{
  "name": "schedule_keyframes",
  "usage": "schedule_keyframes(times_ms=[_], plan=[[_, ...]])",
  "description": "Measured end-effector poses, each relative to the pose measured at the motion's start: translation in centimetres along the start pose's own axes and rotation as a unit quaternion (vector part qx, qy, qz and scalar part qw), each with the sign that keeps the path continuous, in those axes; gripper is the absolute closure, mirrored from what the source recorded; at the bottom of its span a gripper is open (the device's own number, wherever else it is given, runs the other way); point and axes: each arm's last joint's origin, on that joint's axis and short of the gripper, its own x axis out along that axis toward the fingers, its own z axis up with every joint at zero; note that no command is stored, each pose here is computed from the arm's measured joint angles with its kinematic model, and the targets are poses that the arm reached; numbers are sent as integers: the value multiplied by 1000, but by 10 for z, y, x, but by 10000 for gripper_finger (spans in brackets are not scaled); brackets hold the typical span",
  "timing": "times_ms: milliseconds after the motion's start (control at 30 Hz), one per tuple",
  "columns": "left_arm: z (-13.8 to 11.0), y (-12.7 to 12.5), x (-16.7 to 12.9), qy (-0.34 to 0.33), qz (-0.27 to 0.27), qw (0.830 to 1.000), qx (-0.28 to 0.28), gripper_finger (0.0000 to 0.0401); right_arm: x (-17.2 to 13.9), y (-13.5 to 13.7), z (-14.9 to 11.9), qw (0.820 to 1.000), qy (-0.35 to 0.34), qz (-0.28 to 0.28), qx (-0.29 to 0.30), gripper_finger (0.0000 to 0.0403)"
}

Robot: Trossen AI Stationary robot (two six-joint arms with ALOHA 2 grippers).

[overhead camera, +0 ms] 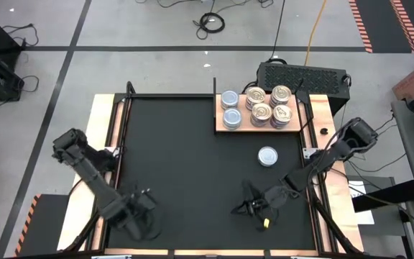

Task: Stack canned seafood by type on shelf
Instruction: Stack the green tuna can on top of the other green tuna can on the shelf

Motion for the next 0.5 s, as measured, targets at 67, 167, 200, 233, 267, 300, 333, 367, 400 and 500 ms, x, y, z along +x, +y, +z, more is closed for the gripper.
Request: schedule_keyframes(times_ms=[67,167,200,233,267,300,333,367,400,500], plan=[[-15,-6,3,1,-5,1000,24,229,5,6,-1,1000,-9,12,5,403],[-37,-11,9,25,-6,999,26,229,11,14,0,1000,-14,12,4,403],[-44,-12,13,41,-1,999,20,229,14,17,1,1000,-18,12,3,403],[-52,-12,17,60,5,998,13,229,16,19,2,1000,-22,10,1,403],[-59,-12,21,75,8,997,9,229,18,22,3,1000,-24,9,-2,403],[-66,-13,26,90,8,996,5,229,22,24,5,1000,-27,10,-5,403],[-71,-13,32,102,5,995,4,229,25,26,7,999,-30,12,-8,403],[-77,-13,38,110,6,994,5,229,28,28,9,999,-31,13,-11,403],[-82,-13,45,117,6,993,8,229,31,30,9,999,-31,13,-15,403],[-89,-12,67,138,-6,990,16,229,40,34,11,999,-31,14,-21,403]])
